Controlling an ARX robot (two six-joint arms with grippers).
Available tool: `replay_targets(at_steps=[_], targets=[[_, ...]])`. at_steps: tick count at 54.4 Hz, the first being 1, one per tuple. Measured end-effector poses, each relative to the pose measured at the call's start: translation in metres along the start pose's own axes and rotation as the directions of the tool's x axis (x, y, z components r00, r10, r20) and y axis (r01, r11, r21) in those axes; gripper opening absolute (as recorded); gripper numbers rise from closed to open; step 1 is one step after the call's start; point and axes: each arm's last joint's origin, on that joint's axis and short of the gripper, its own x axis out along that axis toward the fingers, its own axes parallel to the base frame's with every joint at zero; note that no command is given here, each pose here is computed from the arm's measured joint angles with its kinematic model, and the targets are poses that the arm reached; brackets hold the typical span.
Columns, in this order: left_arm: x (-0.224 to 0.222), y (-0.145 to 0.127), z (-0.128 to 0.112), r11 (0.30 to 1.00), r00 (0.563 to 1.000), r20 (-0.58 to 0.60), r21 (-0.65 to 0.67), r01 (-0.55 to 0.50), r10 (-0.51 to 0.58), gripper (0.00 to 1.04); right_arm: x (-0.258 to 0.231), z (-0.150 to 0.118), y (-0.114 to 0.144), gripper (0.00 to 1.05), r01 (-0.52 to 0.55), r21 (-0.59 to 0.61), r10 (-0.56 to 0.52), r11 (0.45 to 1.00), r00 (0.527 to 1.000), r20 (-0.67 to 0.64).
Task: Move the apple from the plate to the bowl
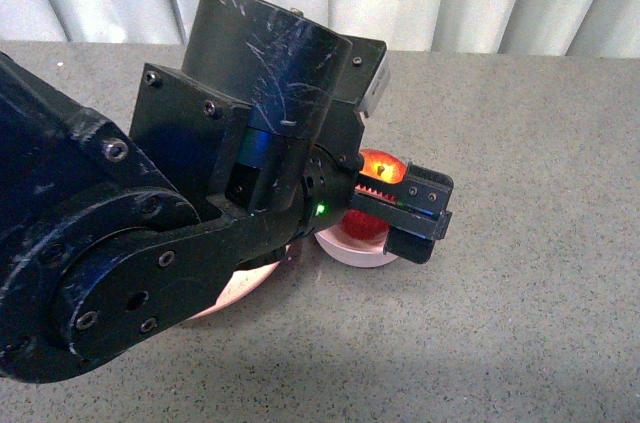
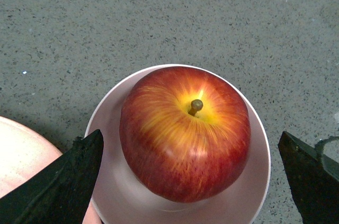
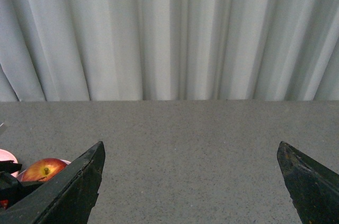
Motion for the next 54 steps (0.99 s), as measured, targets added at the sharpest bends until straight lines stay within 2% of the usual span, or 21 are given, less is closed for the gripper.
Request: replay_targets(at_steps=[9,19,34,46,47,48,51,54], targets=[[-0.020,0.008,0.011,0.999,0.998,0.062,-0.025,-0.028,0.029,0.98,0.000,0.000,0.000,0.95,0.000,0.000,0.000,1.000,1.000,0.000],[-0.068,0.032,0.015,0.989,0.983,0.129,-0.093,-0.118,0.130,0.98,0.000,0.000,0.000,0.95,0.000,0.000,0.000,1.000,1.000,0.000],[-0.151,0.071,0.009,0.929,0.930,0.147,-0.212,-0.303,0.337,0.98,0.000,0.000,0.000,0.95,0.000,0.000,0.000,1.000,1.000,0.000],[-0.176,0.079,0.008,0.899,0.894,0.178,-0.244,-0.364,0.411,0.98,0.000,0.000,0.000,0.95,-0.001,0.000,0.001,1.000,1.000,0.000],[-0.176,0.079,0.007,0.897,0.889,0.186,-0.238,-0.372,0.418,0.97,0.000,0.000,0.000,0.95,0.000,0.000,0.000,1.000,1.000,0.000],[-0.176,0.080,0.005,0.882,0.856,0.238,-0.232,-0.410,0.460,0.92,0.000,0.000,0.000,0.95,0.000,0.000,0.000,1.000,1.000,0.000],[-0.187,0.082,-0.005,0.868,0.785,0.370,-0.221,-0.446,0.497,0.77,0.000,0.000,0.000,0.95,0.000,0.000,0.000,1.000,1.000,0.000],[-0.199,0.084,-0.004,0.864,0.743,0.441,-0.225,-0.451,0.503,0.66,0.000,0.000,0.000,0.95,0.003,0.000,-0.003,1.000,1.000,0.000]])
